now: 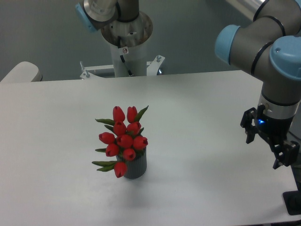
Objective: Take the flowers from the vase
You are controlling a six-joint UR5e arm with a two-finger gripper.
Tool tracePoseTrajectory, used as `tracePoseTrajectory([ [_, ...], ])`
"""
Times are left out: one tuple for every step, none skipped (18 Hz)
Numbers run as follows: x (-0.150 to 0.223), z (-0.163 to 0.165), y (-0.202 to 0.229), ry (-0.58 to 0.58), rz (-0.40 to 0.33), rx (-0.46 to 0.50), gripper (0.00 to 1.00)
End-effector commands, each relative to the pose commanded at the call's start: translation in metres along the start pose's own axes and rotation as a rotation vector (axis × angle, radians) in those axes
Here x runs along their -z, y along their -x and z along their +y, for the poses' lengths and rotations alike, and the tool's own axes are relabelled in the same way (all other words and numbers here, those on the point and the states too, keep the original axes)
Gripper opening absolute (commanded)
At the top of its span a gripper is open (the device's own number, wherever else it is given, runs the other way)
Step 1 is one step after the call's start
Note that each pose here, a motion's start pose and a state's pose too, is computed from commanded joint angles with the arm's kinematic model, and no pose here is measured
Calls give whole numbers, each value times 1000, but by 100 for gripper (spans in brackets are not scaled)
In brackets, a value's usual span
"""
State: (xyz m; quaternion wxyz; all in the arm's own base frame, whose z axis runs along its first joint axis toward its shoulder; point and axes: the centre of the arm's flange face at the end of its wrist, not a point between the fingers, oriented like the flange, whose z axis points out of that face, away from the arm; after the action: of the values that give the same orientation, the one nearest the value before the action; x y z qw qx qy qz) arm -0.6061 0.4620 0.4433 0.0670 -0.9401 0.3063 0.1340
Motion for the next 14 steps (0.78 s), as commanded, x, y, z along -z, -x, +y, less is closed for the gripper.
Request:
tracePoseTrajectory([
  [-1,0,0,-3,1,-1,100],
  [-2,1,-2,-5,5,1,100],
  [-3,2,-3,-7,6,4,100],
  [-4,4,-5,-10,9,11,100],
  [-6,4,-8,-12,14,18,100],
  [-7,4,-11,-13,20,22,100],
  [-5,3,-13,-16,20,23,100],
  [-6,1,-17,-25,26,23,100],
  [-6,1,-20,-45,29,28,100],
  [-6,3,-25,-74,31,37,100],
  [-5,7,-28,-104,31,50,100],
  [-4,11,-33,-134,32,63,100],
  [-2,15,-37,-165,31,76,100],
  [-2,19,-42,-196,31,91,100],
])
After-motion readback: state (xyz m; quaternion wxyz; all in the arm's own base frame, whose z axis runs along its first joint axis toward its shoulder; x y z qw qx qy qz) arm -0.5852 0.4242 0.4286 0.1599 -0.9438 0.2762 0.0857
